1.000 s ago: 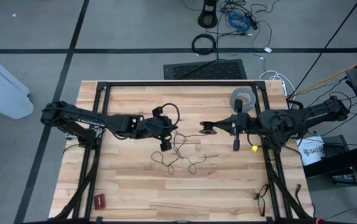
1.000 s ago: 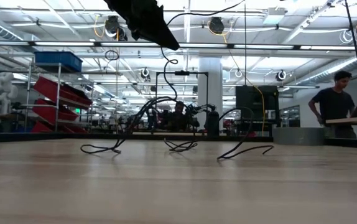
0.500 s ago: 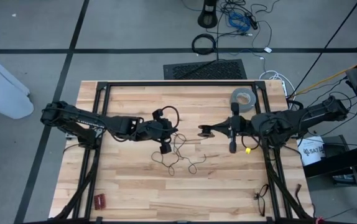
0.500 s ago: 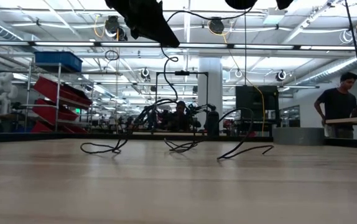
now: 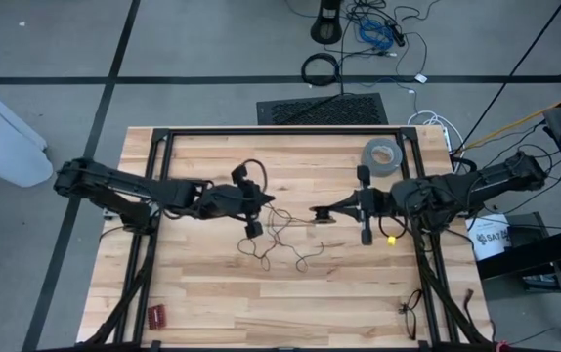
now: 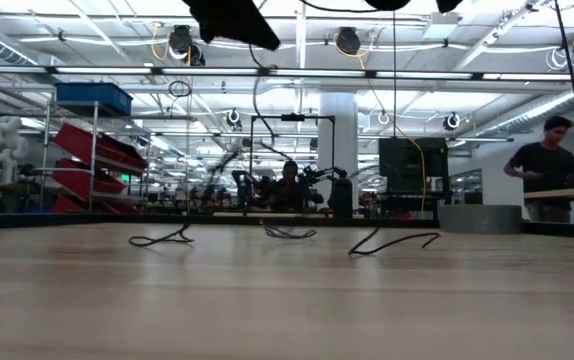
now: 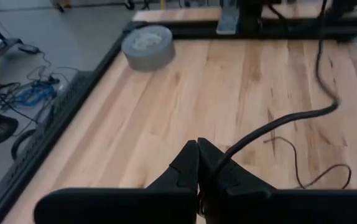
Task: Coil cords
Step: Coil the black wire onto the spool
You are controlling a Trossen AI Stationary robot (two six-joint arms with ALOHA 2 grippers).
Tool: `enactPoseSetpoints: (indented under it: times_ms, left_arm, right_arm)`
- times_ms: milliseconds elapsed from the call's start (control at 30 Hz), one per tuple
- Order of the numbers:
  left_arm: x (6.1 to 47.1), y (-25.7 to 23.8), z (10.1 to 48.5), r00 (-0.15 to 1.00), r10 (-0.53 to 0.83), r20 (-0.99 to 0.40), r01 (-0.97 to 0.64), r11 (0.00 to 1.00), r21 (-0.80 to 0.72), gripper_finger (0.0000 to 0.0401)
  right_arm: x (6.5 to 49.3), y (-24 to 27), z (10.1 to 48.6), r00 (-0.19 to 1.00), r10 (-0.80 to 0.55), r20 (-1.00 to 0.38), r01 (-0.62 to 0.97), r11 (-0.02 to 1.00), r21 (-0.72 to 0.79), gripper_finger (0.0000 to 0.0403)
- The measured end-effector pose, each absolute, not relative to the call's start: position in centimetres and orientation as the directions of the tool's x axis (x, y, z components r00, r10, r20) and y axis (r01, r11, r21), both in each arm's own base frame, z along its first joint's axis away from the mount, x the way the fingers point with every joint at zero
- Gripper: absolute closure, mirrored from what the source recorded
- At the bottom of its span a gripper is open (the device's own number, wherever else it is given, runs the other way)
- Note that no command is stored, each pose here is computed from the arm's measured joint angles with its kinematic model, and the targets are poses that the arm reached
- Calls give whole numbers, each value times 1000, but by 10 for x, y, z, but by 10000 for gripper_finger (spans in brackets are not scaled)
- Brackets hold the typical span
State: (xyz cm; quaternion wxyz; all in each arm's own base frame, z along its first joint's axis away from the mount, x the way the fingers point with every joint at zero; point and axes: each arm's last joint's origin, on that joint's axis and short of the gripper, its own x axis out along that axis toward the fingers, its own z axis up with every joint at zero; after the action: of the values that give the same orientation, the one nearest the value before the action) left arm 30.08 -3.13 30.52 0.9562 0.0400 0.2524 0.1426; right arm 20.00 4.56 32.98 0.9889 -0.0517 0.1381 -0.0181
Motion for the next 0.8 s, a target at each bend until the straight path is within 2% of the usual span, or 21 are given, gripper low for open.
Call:
enactPoseSetpoints:
  times_ms: [300,800]
  left_arm:
    - [280,-33,334,889,269,-370,-251,963,98,397]
    - [283,-36,337,911,241,-336,-240,970,48,397]
  right_arm:
    - [210,32,327,954,-121,-273,81,984,-157,403]
    - [239,27,311,947,-119,-299,52,974,-222,403]
